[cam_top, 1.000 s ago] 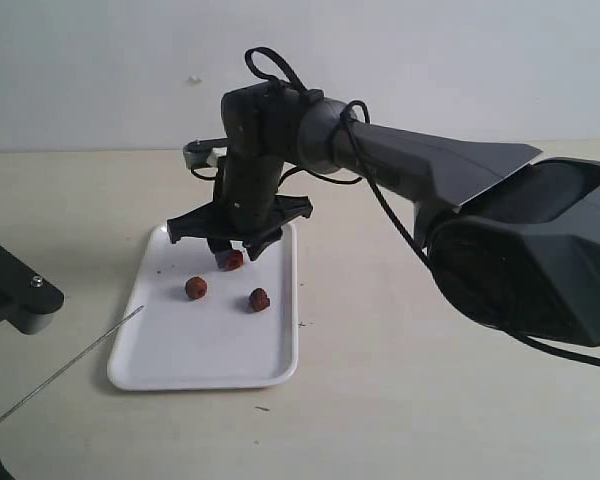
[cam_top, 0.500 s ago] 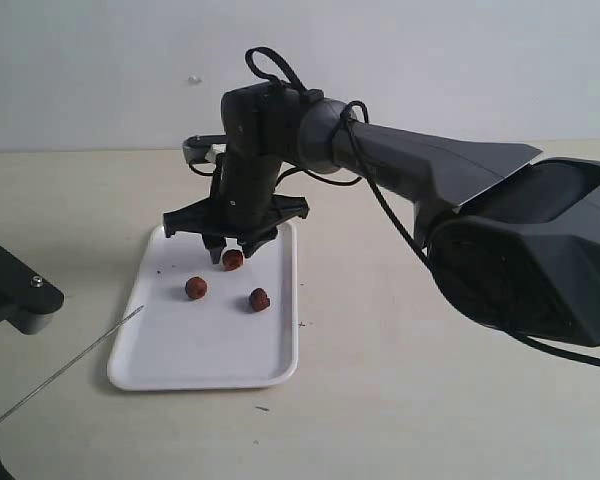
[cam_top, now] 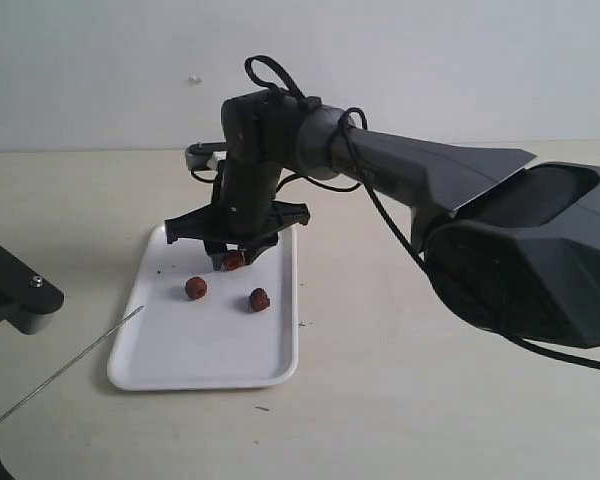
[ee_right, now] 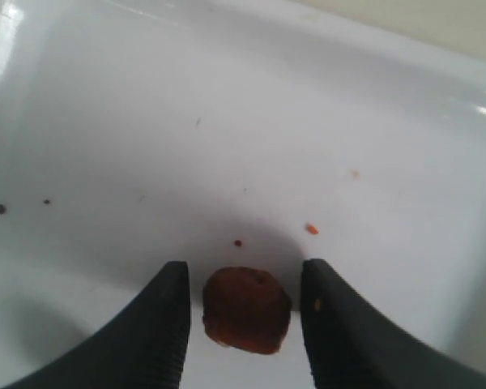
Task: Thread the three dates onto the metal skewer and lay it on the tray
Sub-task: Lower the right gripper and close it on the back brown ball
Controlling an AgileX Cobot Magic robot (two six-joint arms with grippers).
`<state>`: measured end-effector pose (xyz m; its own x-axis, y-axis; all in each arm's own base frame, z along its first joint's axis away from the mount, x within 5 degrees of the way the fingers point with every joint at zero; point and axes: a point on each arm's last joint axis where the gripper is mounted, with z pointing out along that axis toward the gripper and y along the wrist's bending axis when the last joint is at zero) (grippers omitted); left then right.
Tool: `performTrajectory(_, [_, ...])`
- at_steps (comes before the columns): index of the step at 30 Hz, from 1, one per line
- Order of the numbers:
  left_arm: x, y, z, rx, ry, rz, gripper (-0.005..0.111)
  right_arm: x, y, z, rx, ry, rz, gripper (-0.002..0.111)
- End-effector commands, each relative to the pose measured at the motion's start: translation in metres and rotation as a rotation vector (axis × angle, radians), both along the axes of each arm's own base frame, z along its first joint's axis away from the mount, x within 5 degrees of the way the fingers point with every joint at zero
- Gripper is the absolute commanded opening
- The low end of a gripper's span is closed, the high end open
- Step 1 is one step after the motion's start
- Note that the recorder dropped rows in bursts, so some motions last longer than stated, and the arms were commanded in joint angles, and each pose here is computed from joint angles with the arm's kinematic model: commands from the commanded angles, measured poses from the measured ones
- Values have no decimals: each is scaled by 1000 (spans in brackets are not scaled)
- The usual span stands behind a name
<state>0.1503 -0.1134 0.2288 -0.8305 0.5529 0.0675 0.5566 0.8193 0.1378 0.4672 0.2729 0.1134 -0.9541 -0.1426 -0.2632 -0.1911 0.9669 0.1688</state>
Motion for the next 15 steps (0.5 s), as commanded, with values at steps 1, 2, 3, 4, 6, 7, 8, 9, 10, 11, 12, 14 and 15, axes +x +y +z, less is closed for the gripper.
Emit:
performTrajectory(1, [-2, 1, 0, -4, -2, 12, 0, 1, 0, 3, -4, -9, 1, 43])
performTrajectory(2, [-2, 1, 0, -4, -2, 12, 0, 1, 0, 2, -5, -7, 1, 43])
performTrajectory(3, [-2, 1, 0, -4, -2, 12, 0, 1, 0, 2, -5, -7, 1, 43])
performTrajectory(4, [-2, 1, 0, -4, -2, 12, 0, 1, 0, 2, -7, -8, 1, 43])
performTrajectory(6, [-2, 1, 0, -4, -2, 12, 0, 1, 0, 2, -7, -8, 1, 43])
performTrajectory(7, [-2, 1, 0, -4, -2, 12, 0, 1, 0, 2, -7, -8, 1, 43])
performTrajectory(8, [-2, 1, 0, -4, -2, 12, 0, 1, 0, 2, -7, -8, 1, 43])
performTrajectory(9, [-2, 1, 0, -4, -2, 12, 0, 1, 0, 2, -7, -8, 1, 43])
performTrajectory(10, [-2, 1, 0, -4, -2, 12, 0, 1, 0, 2, -7, -8, 1, 43])
performTrajectory(11, [-2, 1, 0, -4, -2, 12, 0, 1, 0, 2, -7, -8, 1, 43])
performTrajectory(12, [-2, 1, 0, -4, -2, 12, 0, 1, 0, 2, -7, -8, 1, 41])
performTrajectory(14, [-2, 1, 0, -4, -2, 12, 0, 1, 0, 2, -7, -8, 1, 36])
performTrajectory(15, [-2, 1, 0, -4, -2, 12, 0, 1, 0, 2, -7, -8, 1, 31])
